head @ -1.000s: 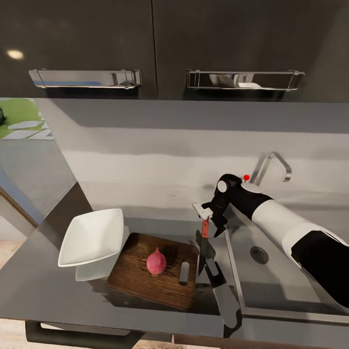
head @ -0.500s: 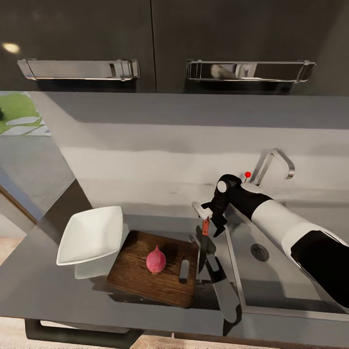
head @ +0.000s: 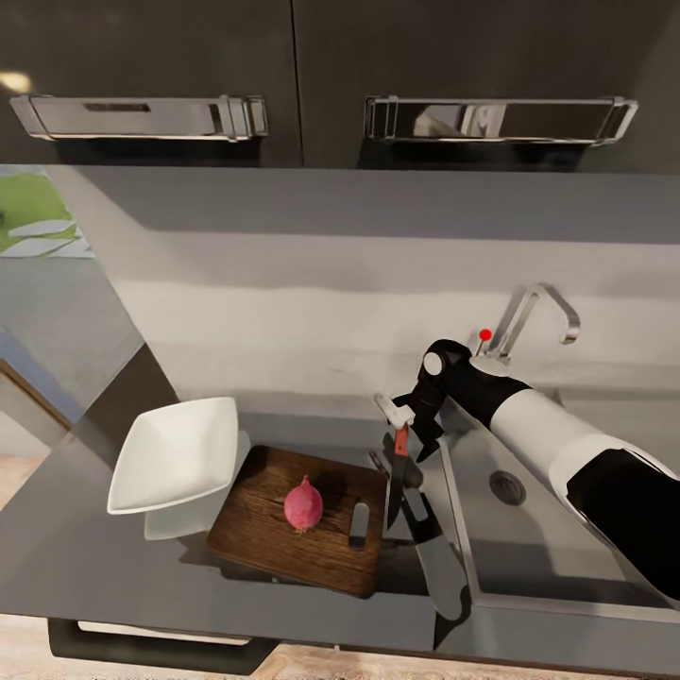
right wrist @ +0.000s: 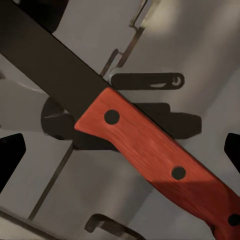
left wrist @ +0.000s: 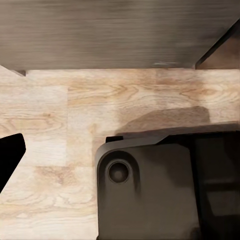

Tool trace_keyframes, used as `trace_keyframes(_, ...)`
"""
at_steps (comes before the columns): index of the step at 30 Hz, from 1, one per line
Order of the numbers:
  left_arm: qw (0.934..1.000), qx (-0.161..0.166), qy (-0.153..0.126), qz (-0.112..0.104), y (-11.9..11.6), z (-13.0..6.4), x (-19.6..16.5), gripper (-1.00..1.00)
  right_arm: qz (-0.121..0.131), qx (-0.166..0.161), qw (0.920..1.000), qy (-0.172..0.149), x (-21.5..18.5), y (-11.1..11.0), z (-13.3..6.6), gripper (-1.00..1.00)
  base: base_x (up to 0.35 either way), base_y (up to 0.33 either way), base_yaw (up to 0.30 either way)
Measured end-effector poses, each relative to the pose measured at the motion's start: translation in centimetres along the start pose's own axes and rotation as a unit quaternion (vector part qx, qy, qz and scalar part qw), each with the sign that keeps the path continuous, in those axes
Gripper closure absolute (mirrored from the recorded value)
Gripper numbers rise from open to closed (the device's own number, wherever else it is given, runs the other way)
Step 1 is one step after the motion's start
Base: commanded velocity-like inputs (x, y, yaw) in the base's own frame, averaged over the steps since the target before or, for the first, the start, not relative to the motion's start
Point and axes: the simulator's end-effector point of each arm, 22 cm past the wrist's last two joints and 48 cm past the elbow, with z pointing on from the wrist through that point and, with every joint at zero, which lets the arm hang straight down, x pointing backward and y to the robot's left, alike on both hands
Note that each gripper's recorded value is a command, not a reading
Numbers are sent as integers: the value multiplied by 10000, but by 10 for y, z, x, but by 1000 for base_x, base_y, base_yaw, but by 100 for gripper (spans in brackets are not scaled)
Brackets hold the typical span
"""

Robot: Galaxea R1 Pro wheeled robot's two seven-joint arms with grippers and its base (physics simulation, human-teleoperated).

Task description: In the kitchen, take the Vidalia onion out of the sink, dice it on the chopping board with the paring knife, put the diced onion into the bowl on the countertop, then place both the paring knife and the chopping board into the sink.

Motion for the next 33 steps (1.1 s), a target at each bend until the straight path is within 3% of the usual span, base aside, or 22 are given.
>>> trace_keyframes(33,10000,-2,59,-3,0,-1,4,-100,8,118,9999,-35,1,-6,8,-100,26,-13,0)
